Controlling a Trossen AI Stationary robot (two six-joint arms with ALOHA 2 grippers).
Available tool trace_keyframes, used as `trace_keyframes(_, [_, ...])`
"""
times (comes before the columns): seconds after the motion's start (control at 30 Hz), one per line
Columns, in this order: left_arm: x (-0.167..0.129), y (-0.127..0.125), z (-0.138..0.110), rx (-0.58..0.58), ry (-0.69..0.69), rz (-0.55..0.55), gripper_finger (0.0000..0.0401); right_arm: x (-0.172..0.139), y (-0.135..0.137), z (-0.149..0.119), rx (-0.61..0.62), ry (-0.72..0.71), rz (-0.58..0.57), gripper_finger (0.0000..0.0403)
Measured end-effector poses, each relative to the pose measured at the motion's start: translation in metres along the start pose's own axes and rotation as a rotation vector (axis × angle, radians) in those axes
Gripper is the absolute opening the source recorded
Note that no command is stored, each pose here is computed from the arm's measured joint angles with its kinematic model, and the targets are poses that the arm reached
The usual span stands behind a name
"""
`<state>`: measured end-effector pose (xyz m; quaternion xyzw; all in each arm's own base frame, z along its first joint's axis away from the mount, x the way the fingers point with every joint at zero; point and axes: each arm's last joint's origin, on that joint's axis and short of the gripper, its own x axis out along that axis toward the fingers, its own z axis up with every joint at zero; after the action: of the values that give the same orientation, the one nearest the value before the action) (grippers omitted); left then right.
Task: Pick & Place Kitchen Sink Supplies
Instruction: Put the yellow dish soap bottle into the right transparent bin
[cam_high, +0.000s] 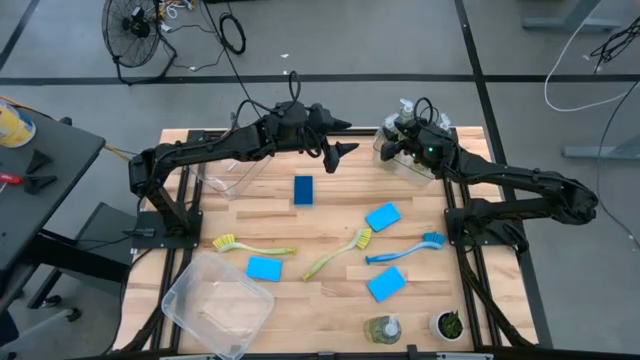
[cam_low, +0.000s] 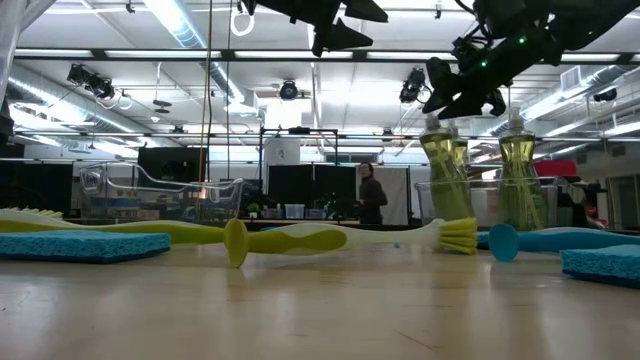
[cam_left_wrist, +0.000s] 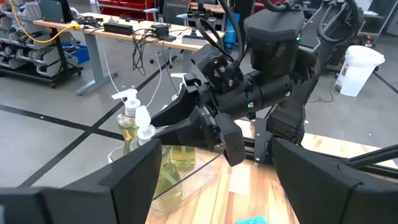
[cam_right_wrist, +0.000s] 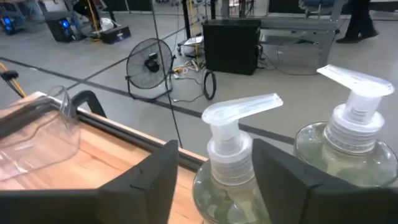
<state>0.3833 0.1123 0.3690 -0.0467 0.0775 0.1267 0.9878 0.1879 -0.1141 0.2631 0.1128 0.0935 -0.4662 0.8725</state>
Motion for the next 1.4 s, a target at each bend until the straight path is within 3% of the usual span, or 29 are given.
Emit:
trace_keyframes(0.3, [0.000,0.000,0.000,0.000,0.000,0.000,0.0311,-0.008,-0.003,0.005,-0.103,-0.027,-0.025,0.0283])
trace_keyframes(0.73, [-0.001,0.000,0.001,0.002,-0.001,0.000,0.0311,-0.046,-0.017,0.017,-0.114,-0.061,0.021,0.0274])
trace_keyframes(1.13, [-0.015,-0.006,0.015,0.006,-0.045,-0.013,0.0311,-0.089,-0.001,0.013,-0.164,-0.031,0.492,0.0272])
trace_keyframes(1.4, [-0.016,-0.017,0.015,0.008,-0.045,-0.043,0.0311,-0.109,0.016,0.006,-0.183,0.013,0.745,0.0272])
